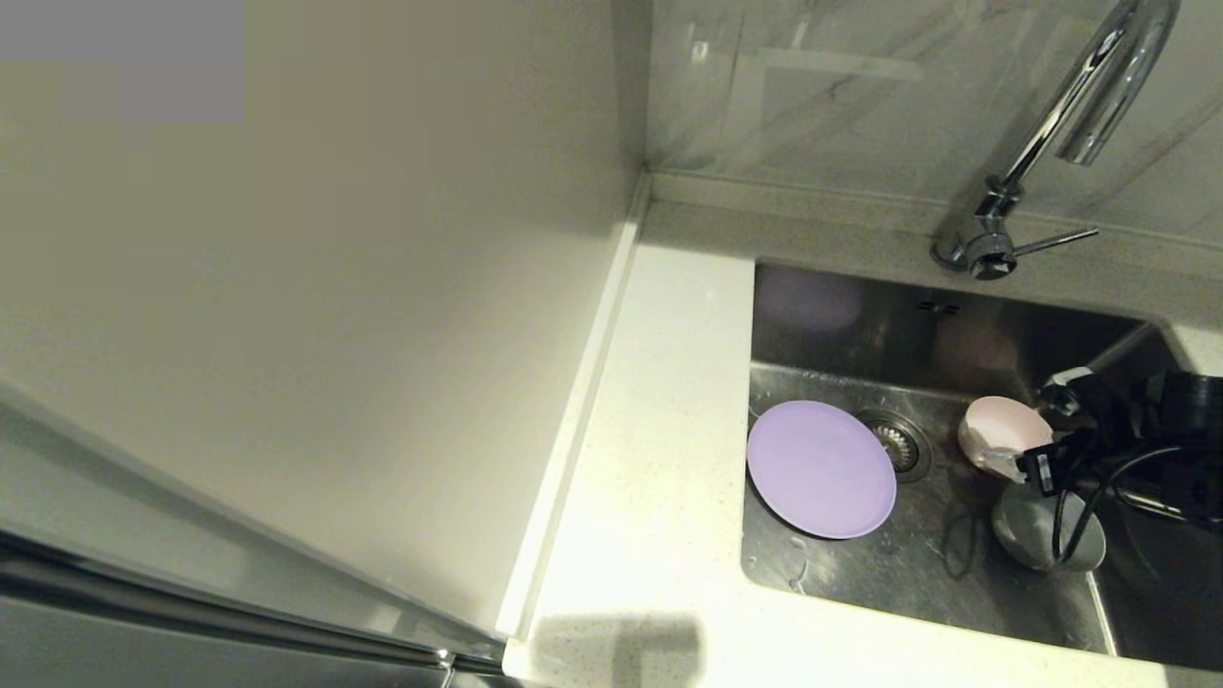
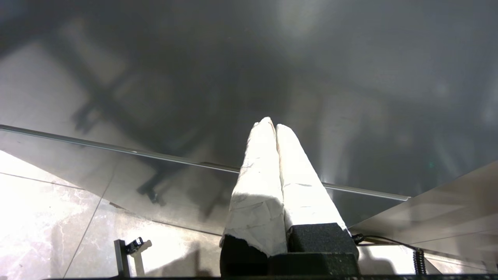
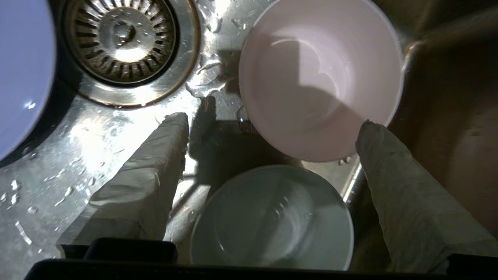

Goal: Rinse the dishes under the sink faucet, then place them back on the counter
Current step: Put a bowl back to the table from the sink

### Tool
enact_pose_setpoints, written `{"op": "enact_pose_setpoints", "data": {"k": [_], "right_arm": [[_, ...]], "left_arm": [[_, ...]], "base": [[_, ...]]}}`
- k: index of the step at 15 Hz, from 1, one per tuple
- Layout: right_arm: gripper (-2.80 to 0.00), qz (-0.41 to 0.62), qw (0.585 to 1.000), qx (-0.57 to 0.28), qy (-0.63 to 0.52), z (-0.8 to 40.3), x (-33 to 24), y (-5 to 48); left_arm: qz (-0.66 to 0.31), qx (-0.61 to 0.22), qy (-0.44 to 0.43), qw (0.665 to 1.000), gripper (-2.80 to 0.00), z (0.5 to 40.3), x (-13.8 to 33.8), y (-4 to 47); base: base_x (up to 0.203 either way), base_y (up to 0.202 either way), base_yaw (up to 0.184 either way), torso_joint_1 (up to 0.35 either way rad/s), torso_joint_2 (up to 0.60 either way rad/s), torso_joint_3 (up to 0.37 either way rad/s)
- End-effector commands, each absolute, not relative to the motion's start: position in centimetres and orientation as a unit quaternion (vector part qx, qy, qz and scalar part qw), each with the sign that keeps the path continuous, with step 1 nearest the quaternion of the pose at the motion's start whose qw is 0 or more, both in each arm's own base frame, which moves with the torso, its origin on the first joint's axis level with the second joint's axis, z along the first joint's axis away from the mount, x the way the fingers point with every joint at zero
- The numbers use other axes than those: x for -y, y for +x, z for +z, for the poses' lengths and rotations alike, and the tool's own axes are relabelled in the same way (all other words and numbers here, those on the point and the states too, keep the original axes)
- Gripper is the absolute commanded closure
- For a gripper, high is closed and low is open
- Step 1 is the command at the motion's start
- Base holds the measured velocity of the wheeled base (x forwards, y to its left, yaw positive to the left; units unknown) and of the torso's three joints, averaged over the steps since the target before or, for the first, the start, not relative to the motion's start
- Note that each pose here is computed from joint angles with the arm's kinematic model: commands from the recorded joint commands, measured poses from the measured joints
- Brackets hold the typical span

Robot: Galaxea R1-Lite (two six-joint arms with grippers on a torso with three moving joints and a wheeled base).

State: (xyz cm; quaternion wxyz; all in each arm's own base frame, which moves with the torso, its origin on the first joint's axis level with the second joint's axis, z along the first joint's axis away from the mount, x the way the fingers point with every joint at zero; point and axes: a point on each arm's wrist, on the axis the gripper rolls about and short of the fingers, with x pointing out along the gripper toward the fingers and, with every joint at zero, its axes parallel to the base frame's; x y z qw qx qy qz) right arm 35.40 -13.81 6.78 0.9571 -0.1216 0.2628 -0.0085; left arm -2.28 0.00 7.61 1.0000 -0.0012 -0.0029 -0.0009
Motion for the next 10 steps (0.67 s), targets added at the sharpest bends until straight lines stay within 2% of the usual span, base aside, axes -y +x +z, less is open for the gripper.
{"op": "enact_pose_setpoints", "data": {"k": [1,5,10], "right_arm": [[-2.80,-0.007,0.956,-0.272,-0.111,5.3,14.1,36.4],[-2.80,-0.002,0.959,-0.269,-0.089,3.9,14.4,38.3],[-2.80,0.087,0.955,-0.254,-0.126,2.9,13.9,38.6]], "left_arm": [[-0.001,0.002,-0.002,1.000,0.00,7.5,0.0,-2.3],[-0.001,0.002,-0.002,1.000,0.00,7.5,0.0,-2.3],[-0.001,0.002,-0.002,1.000,0.00,7.6,0.0,-2.3]], "base": [[0.000,0.000,0.000,0.000,0.00,0.000],[0.000,0.000,0.000,0.000,0.00,0.000],[0.000,0.000,0.000,0.000,0.00,0.000]]}}
